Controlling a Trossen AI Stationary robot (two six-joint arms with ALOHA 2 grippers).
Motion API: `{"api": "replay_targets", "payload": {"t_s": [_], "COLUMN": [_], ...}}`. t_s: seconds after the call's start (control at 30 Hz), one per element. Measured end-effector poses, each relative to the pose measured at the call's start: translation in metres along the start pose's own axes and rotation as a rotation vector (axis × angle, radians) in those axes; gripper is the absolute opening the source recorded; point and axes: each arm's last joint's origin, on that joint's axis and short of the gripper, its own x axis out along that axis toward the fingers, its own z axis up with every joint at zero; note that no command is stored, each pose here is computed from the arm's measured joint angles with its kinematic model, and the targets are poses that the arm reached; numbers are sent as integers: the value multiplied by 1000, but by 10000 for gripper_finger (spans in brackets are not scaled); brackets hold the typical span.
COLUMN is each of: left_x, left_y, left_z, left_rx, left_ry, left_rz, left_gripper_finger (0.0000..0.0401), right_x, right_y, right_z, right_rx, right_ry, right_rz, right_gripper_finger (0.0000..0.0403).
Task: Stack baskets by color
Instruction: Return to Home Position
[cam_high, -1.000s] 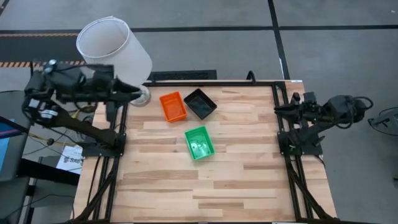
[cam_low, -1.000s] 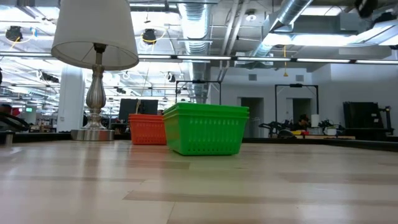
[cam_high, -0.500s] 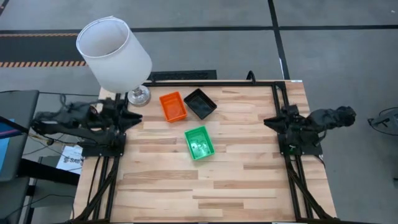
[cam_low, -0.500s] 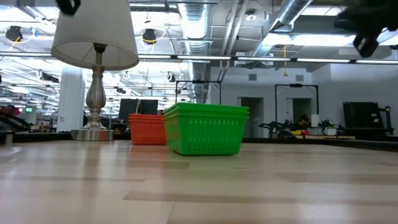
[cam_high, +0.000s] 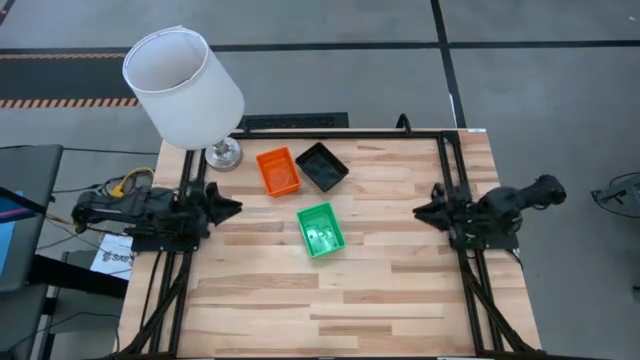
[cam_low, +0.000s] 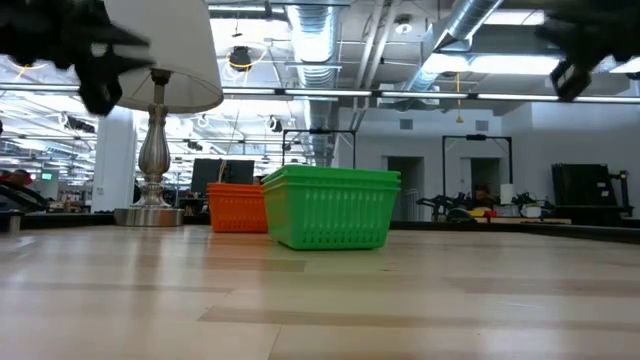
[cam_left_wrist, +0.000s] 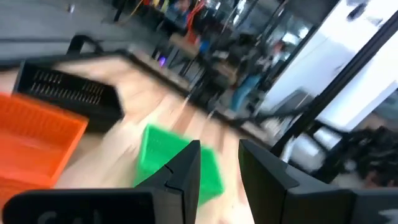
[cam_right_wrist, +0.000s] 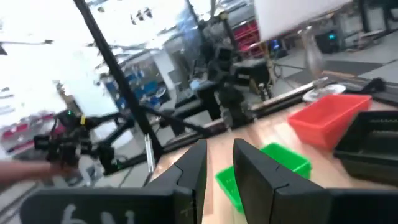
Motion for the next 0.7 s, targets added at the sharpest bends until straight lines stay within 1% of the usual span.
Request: {"api": "replay_targets", "payload": {"t_s": [0.1, 0.2, 0.3, 0.37, 0.47, 0.57, 0.7], "left_x": [5, 5, 6, 5, 5, 5, 10], "left_y": [7, 8, 10, 11, 15, 16, 22], "left_z": [-13, -15, -17, -18, -20, -20, -31], "left_rx": [16, -2, -29, -47, -38, -87, -11], "left_ry": [60, 57, 76, 76, 69, 58, 46], "left_rz": [37, 40, 61, 85, 150, 167, 187], "left_gripper_finger": [96, 96, 96, 96, 96, 96, 96], "right_x": [6, 9, 12, 12, 12, 12, 12], "right_y": [-5, -8, -14, -14, -14, -14, -14], "right_z": [-21, -34, -51, -51, -53, -54, -54], "right_rx": [-8, 8, -2, -4, -22, -42, -87], "right_ry": [33, 8, 22, 38, 61, 67, 64], "right_rz": [30, 53, 49, 64, 70, 80, 81], "right_gripper_finger": [102, 102, 102, 102, 102, 102, 102]}}
